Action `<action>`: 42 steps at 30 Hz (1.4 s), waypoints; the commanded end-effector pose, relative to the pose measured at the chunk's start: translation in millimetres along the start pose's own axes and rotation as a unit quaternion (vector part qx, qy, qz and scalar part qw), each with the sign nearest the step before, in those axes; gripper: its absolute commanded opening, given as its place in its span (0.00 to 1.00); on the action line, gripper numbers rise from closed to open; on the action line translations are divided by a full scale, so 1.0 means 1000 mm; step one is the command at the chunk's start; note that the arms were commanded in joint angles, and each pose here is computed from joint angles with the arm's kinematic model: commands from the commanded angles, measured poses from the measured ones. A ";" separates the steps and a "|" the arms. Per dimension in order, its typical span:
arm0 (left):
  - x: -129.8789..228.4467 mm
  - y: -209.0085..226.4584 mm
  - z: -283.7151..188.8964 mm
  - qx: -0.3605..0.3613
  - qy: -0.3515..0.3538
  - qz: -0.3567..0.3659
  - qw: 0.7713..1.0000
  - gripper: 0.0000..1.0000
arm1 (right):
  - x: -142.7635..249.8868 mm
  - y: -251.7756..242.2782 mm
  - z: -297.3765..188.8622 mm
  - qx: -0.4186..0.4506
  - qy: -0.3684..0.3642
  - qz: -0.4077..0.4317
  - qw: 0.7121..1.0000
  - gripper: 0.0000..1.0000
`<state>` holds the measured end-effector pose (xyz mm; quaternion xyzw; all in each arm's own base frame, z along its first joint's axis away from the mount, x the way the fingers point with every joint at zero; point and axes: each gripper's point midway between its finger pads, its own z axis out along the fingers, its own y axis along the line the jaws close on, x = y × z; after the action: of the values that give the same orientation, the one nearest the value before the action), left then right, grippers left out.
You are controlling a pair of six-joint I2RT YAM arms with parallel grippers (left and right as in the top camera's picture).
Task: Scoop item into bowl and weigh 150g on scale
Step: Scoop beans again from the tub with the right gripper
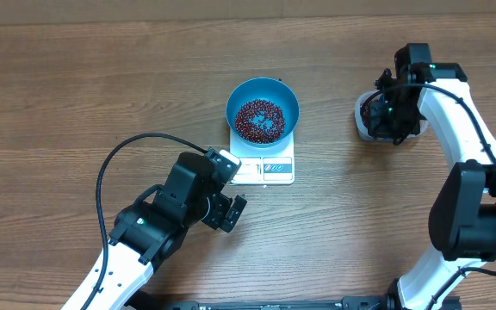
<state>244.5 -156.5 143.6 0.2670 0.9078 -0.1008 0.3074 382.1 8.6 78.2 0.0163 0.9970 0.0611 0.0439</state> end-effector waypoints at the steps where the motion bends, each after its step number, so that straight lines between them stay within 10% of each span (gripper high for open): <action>1: 0.000 0.000 0.001 -0.002 0.000 0.008 1.000 1.00 | -0.005 0.022 0.005 -0.070 -0.008 -0.022 0.997 0.04; 42: 0.000 0.000 0.001 -0.002 0.000 0.008 1.000 1.00 | -0.013 -0.038 -0.044 -0.309 -0.084 0.116 0.940 0.04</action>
<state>244.5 -156.5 143.6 0.2670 0.9078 -0.1008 0.3074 388.4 -37.6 111.6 0.1298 0.9288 0.3293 0.1095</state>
